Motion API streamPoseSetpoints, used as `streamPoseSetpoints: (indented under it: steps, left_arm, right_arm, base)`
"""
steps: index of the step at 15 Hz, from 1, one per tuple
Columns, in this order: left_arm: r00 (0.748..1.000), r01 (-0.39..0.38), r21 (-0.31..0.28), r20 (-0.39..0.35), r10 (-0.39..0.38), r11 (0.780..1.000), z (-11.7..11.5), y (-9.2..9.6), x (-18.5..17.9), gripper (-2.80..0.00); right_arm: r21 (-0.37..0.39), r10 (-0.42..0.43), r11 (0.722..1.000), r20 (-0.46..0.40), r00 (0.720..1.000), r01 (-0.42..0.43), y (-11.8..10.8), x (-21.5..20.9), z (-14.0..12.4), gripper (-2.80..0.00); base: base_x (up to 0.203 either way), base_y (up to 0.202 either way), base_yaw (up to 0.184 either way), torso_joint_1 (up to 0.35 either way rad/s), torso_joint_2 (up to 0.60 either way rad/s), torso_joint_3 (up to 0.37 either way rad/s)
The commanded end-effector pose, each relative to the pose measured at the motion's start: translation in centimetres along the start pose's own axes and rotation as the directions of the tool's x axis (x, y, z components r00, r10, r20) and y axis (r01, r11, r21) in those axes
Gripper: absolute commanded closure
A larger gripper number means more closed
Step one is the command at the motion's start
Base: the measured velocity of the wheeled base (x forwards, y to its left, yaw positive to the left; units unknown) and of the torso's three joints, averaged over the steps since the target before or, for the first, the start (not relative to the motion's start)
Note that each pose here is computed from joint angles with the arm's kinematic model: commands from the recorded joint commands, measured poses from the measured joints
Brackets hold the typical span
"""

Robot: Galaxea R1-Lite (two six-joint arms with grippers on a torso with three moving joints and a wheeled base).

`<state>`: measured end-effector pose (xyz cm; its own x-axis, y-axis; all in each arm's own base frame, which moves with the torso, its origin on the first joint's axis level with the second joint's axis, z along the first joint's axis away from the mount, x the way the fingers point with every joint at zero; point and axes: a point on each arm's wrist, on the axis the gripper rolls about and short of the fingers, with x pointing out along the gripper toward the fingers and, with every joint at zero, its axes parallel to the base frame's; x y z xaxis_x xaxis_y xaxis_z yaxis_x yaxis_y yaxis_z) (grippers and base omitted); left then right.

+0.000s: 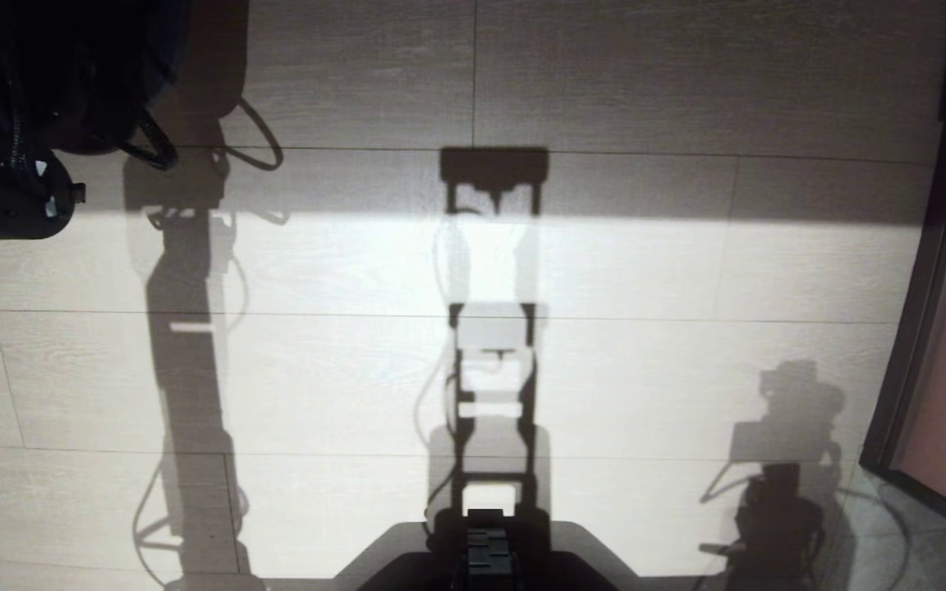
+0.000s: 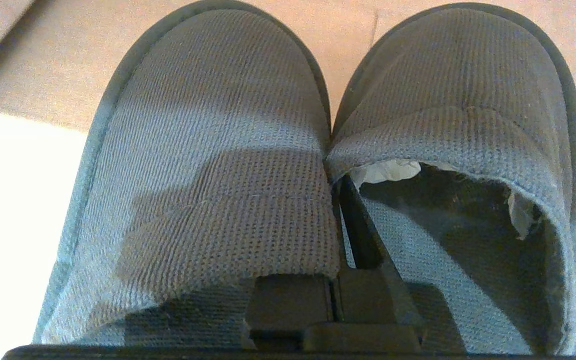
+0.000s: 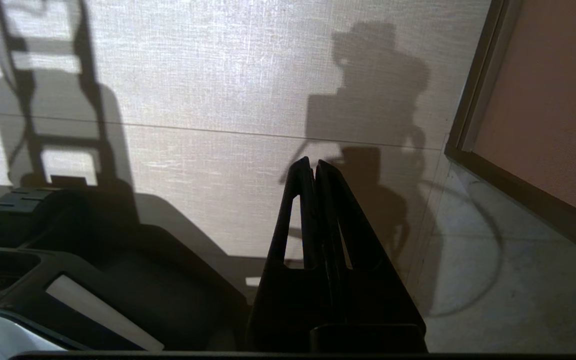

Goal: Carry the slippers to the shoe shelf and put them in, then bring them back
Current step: Place the slippers into the shoe cabinet

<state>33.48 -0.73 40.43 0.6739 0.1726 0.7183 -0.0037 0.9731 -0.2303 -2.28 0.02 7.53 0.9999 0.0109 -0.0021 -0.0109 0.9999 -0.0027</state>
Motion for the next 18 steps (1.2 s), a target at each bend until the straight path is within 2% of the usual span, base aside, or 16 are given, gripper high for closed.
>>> streamPoseSetpoints:
  steps: [1, 3, 7, 10, 13, 16, 18]
  left_arm:
    - [1.0, 0.0, 0.009, -0.021, 0.0, 1.0, 2.2, 0.1, -1.2, 0.0]
    - [0.991, 0.006, 0.03, -0.131, -0.002, 1.0, 2.6, 0.4, -3.0, 0.0]
    - [0.964, 0.006, 0.066, -0.265, 0.011, 0.998, 4.3, 0.8, -6.6, 0.0]
    - [0.947, 0.024, 0.136, -0.319, 0.021, 0.99, 7.6, 0.8, -9.0, 0.0]
    - [0.916, 0.039, 0.191, -0.4, 0.041, 0.981, 10.3, 1.1, -12.3, 0.0]
    - [0.896, 0.064, 0.254, -0.44, 0.056, 0.965, 11.7, 1.5, -15.3, 0.0]
    - [0.89, 0.087, 0.313, -0.451, 0.068, 0.946, 12.3, 2.2, -18.5, 0.0]
  right_arm:
    - [0.0, 0.001, 1.0, 0.002, 1.0, -0.001, 0.0, 0.0, 0.0, 0.0]
    - [0.0, 0.0, 1.0, 0.002, 1.0, 0.0, 0.0, 0.0, 0.0, 0.0]
    - [0.0, 0.0, 1.0, 0.001, 1.0, 0.0, 0.0, 0.0, 0.0, 0.0]
    - [0.0, 0.0, 1.0, 0.001, 1.0, 0.0, 0.0, 0.0, 0.0, 0.0]
    - [0.0, 0.001, 1.0, 0.001, 1.0, -0.001, 0.0, 0.0, 0.0, 0.0]
    - [0.0, 0.0, 1.0, 0.002, 1.0, 0.0, 0.0, 0.0, 0.0, 0.0]
    - [0.0, 0.001, 1.0, 0.002, 1.0, -0.001, 0.0, 0.0, 0.0, 0.0]
  base:
    - [0.0, 0.0, 0.0, 0.0, 0.0, 0.0]
    - [0.0, 0.0, 0.0, 0.0, 0.0, 0.0]
    - [0.0, 0.0, 0.0, 0.0, 0.0, 0.0]
    - [0.0, 0.0, 0.0, 0.0, 0.0, 0.0]
    - [0.0, 0.0, 0.0, 0.0, 0.0, 0.0]
    - [0.0, 0.0, 0.0, 0.0, 0.0, 0.0]
    - [0.0, 0.0, 0.0, 0.0, 0.0, 0.0]
